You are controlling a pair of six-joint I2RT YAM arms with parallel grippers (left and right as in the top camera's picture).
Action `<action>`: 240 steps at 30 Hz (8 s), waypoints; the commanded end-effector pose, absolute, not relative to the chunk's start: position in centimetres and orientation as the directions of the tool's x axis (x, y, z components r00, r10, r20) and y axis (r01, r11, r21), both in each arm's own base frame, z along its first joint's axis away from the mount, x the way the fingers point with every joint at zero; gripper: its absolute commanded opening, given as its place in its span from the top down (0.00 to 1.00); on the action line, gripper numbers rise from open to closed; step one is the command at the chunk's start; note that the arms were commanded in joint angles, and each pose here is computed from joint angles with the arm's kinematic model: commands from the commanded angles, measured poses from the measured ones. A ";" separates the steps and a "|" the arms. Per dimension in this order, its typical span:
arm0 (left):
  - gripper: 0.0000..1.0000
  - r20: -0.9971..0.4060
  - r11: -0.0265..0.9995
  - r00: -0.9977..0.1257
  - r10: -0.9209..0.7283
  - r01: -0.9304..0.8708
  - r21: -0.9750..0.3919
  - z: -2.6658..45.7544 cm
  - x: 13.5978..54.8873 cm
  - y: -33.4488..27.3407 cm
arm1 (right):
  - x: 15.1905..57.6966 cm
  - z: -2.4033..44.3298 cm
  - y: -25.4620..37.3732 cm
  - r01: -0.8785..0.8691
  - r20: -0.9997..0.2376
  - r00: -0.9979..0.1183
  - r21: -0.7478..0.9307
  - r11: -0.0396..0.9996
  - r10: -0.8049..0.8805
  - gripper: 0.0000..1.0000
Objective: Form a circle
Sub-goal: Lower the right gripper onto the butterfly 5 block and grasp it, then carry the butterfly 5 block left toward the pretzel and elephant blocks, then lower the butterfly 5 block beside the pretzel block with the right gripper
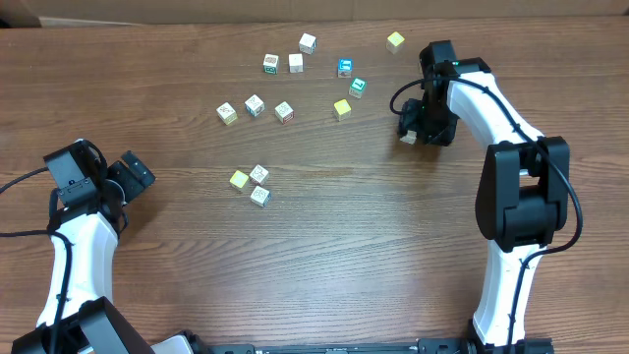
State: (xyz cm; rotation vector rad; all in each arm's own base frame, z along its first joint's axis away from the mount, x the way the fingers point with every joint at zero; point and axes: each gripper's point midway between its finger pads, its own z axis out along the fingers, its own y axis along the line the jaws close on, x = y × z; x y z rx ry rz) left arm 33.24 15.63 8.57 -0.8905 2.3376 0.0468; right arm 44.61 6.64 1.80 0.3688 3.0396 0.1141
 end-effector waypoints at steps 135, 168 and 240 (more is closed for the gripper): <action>0.00 -0.578 0.765 -0.560 -0.594 -0.614 -0.192 9.0 33.2 15.7 | 35.0 14.7 35.7 -0.348 -0.407 -0.859 0.020 0.937 -0.310 0.83; 0.01 -0.578 0.765 -0.560 -0.594 -0.614 -0.192 9.0 33.2 15.7 | 26.4 11.4 46.1 -0.760 -0.412 -0.609 0.060 0.647 -0.678 0.80; 0.00 -0.578 0.765 -0.560 -0.594 -0.614 -0.192 9.0 33.2 15.7 | 28.2 4.3 43.9 -0.744 -0.323 -0.603 -0.102 0.660 -0.730 0.72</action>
